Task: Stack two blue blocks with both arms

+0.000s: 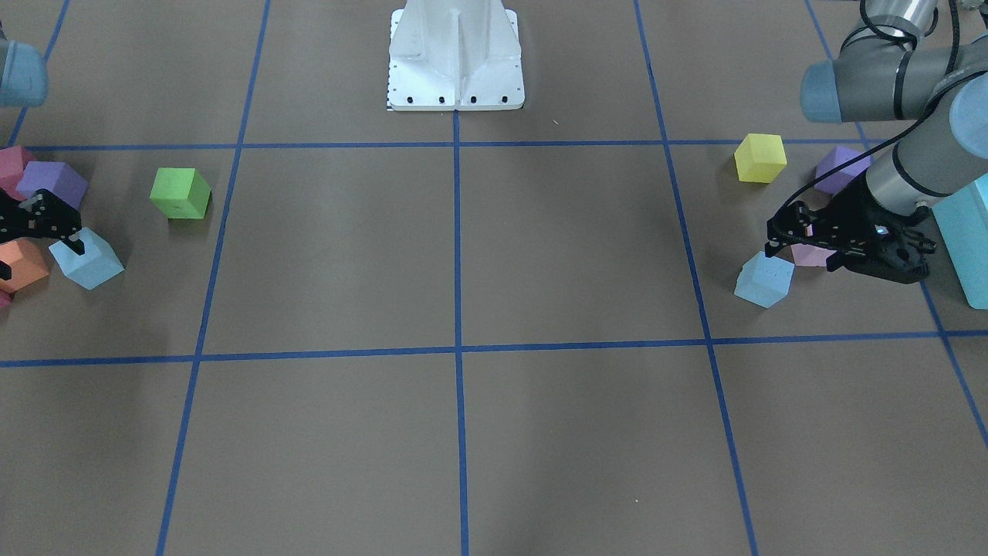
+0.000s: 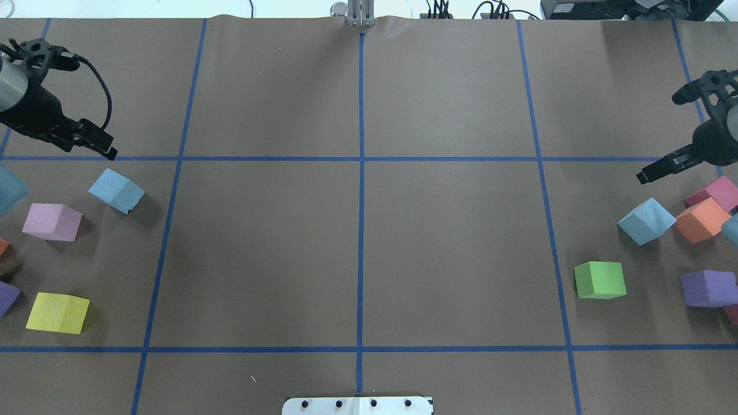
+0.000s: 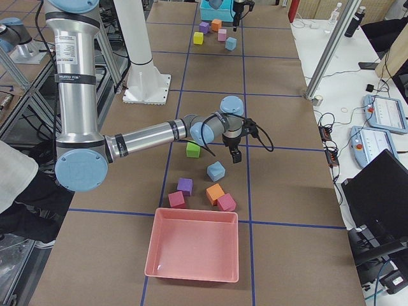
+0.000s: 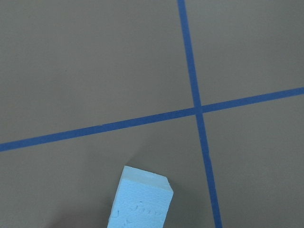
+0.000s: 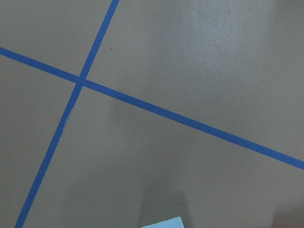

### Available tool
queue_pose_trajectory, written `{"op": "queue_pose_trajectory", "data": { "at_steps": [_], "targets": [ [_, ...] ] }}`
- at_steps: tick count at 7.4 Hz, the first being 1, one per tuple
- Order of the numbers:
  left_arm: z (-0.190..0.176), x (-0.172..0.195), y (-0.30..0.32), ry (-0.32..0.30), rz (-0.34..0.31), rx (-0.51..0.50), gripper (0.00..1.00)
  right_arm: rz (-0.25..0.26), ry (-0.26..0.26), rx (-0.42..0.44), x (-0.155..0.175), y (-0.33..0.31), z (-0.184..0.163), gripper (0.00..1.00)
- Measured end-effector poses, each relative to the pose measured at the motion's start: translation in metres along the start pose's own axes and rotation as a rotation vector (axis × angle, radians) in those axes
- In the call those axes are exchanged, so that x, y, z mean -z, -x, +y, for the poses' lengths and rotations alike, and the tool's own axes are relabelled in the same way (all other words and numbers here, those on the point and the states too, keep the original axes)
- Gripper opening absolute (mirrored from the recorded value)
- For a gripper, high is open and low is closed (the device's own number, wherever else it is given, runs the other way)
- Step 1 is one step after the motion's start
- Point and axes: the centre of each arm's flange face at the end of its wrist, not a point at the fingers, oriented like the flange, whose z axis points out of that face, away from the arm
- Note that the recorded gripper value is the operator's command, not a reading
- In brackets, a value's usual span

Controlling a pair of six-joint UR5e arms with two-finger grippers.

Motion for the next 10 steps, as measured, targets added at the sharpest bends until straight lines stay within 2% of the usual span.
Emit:
{"op": "queue_pose_trajectory", "data": {
  "at_steps": [3, 6, 10],
  "targets": [
    [0.009, -0.026, -0.005, -0.016, -0.065, -0.059, 0.98, -0.02, -0.016, 0.058, -0.021, -0.001, 0.034, 0.99],
    [0.023, -0.056, 0.001, 0.001, -0.063, -0.081, 0.98, -0.017, -0.012, 0.093, -0.034, 0.008, 0.043, 0.99],
    [0.026, -0.077, 0.0, 0.028, -0.061, -0.078, 0.98, -0.004, -0.005, 0.136, -0.045, 0.016, 0.049, 0.99]
  ]
}}
